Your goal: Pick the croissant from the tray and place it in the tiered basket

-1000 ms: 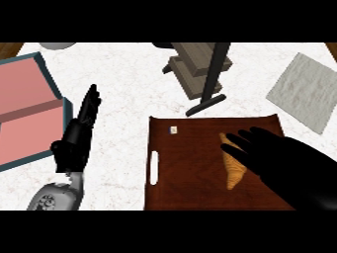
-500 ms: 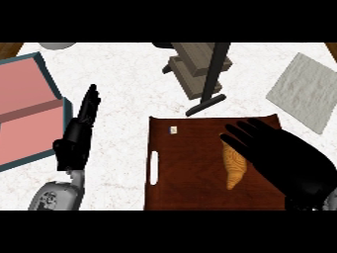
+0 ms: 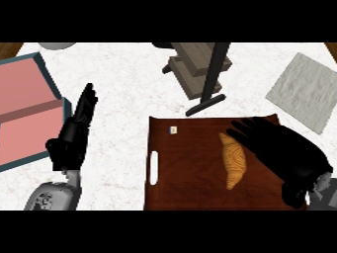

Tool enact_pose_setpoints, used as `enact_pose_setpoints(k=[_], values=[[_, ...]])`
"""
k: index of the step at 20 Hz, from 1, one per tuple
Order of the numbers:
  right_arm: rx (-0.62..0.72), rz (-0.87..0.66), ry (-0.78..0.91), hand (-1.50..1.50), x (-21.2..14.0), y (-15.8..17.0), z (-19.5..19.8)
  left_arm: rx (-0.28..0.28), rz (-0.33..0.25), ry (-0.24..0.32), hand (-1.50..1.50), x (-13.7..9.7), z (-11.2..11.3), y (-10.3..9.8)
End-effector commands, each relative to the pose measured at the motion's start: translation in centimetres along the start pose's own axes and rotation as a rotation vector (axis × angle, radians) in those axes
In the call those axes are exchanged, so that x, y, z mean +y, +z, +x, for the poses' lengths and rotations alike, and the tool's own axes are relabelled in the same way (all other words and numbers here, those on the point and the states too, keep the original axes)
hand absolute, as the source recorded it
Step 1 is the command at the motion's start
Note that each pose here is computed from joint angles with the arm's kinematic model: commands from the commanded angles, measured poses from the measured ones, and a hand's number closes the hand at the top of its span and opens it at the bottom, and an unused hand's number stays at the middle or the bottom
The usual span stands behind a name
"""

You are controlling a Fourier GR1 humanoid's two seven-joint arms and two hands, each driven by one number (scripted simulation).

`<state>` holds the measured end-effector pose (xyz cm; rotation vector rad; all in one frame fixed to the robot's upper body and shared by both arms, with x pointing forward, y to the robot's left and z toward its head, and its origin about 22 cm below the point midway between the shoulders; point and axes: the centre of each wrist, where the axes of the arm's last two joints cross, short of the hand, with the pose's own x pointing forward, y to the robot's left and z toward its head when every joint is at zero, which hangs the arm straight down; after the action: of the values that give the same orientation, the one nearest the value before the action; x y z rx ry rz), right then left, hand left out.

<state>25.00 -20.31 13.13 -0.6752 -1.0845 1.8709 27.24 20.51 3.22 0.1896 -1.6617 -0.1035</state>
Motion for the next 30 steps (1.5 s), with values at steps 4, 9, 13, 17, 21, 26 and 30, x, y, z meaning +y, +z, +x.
enact_pose_setpoints(k=[4,9,13,17,21,26,30], values=[[-0.041,0.011,-0.02,-1.5,0.7,0.6,-1.0,-0.003,-0.008,-0.001,0.0,0.5,0.9,-0.4],[-0.048,0.02,-0.038,-1.5,0.6,-2.0,-1.4,0.005,0.0,-0.015,0.0,0.4,1.1,-0.1],[-0.07,0.035,-0.047,-1.5,0.5,-2.8,-1.0,-0.002,-0.016,0.016,0.0,1.2,-0.8,-0.6],[-0.06,0.068,-0.044,-1.5,2.7,-3.2,1.5,-0.007,-0.001,-0.004,0.0,-0.9,0.0,-0.1],[-0.059,0.065,-0.04,-1.5,3.9,-5.7,1.8,-0.002,0.01,-0.008,0.0,0.5,-0.2,-0.2],[-0.049,0.058,-0.042,-1.5,2.1,-4.3,2.3,-0.007,0.003,-0.002,0.0,1.4,0.1,0.4],[-0.042,0.075,-0.048,-1.5,2.1,-5.6,0.1,-0.005,-0.001,0.0,0.0,1.1,-2.4,0.3]])
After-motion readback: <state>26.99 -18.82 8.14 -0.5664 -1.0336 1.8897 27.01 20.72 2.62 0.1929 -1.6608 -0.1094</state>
